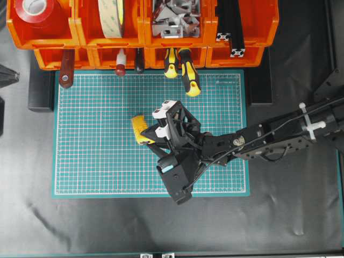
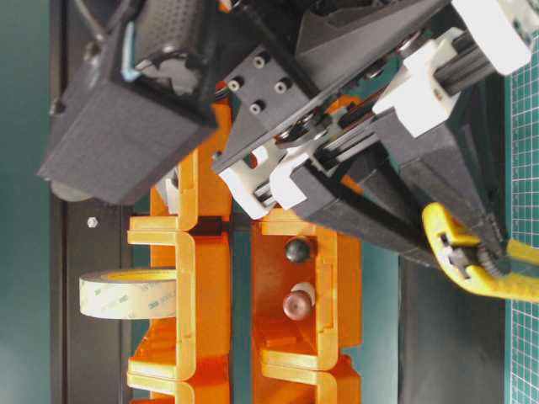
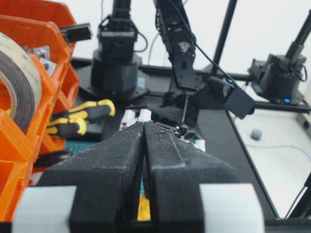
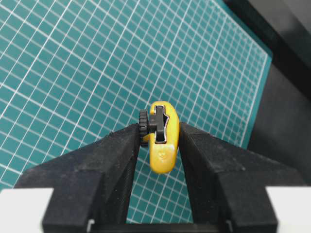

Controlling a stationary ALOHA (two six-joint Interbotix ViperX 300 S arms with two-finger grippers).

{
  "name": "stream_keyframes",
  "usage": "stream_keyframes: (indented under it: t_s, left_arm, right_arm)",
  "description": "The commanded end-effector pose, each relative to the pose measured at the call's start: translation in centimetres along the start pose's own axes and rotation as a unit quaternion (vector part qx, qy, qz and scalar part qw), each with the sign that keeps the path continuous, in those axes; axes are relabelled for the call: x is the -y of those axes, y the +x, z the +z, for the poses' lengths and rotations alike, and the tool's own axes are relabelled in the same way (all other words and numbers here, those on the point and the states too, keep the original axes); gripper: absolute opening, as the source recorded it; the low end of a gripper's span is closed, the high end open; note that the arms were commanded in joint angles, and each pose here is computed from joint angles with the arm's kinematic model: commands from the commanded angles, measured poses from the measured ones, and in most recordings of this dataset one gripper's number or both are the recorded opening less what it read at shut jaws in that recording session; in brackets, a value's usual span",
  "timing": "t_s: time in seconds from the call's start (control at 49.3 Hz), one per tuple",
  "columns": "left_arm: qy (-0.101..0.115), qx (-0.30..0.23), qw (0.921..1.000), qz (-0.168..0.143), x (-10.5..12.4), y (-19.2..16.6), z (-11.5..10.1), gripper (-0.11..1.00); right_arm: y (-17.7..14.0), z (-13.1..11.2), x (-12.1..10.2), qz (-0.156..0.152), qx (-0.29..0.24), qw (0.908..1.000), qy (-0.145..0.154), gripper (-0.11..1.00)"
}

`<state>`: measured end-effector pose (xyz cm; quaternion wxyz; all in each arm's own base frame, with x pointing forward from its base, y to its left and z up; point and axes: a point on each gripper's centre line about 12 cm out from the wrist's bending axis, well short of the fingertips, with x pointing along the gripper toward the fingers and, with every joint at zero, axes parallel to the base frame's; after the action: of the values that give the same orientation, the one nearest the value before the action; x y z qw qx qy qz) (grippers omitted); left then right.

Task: Pick cutter from container rack with right arm.
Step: 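Lower the cutter onto the center of the mat and open the right gripper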

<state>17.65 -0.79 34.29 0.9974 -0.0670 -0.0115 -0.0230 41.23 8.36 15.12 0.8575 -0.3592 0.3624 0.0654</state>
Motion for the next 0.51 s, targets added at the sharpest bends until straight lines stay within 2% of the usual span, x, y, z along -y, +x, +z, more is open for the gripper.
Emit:
stream_keyframes:
  t_s: [0.0, 0.487]
  left_arm:
    - [0.002, 0.012, 0.9999, 0.001, 0.1, 0.1, 1.0, 0.01]
    - [0.002, 0.005, 1.0, 0.008, -0.2, 0.1, 0.8, 0.01]
  right_arm:
    - [-0.5, 0.5, 0.2, 0.002, 0.012, 0.9999, 0.005, 0.27]
    - [-0.1, -0.6, -1.3, 0.03, 0.007, 0.9995, 0.01, 0.27]
